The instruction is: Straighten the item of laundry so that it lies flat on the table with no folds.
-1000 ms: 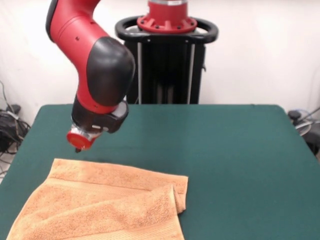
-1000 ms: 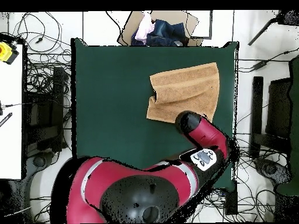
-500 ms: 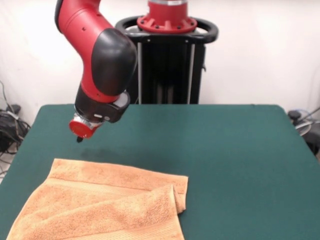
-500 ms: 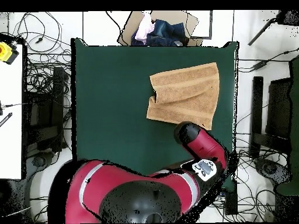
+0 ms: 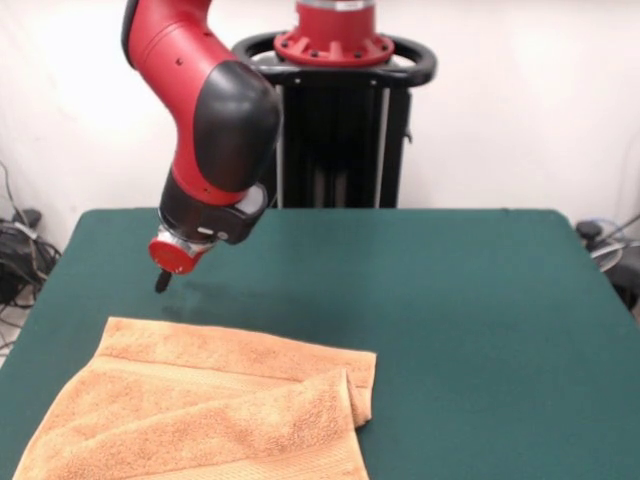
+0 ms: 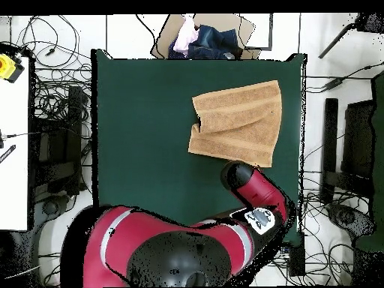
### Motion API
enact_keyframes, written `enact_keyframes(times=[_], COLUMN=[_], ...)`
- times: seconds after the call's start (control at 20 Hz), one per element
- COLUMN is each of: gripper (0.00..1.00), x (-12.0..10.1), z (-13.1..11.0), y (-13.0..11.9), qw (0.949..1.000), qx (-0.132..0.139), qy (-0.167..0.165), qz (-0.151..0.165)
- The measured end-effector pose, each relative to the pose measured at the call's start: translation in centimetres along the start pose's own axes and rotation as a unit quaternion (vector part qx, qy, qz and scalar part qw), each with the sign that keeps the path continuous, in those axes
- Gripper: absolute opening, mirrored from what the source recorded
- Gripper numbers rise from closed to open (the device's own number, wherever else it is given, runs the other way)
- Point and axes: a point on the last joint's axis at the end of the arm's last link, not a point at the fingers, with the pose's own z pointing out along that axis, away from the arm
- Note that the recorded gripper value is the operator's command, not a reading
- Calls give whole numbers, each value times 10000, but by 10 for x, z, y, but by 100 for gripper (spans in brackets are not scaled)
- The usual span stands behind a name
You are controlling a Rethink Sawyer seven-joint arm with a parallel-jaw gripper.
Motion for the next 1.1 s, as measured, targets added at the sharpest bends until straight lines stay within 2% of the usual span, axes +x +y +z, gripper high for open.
enact_keyframes(times=[0.6, 1.1], gripper=[100, 100], x=[0, -13], z=[-2, -15], y=[1, -7], qw=[10000, 9985], qx=[-14, -58], qy=[-3, -325], qz=[-7, -445])
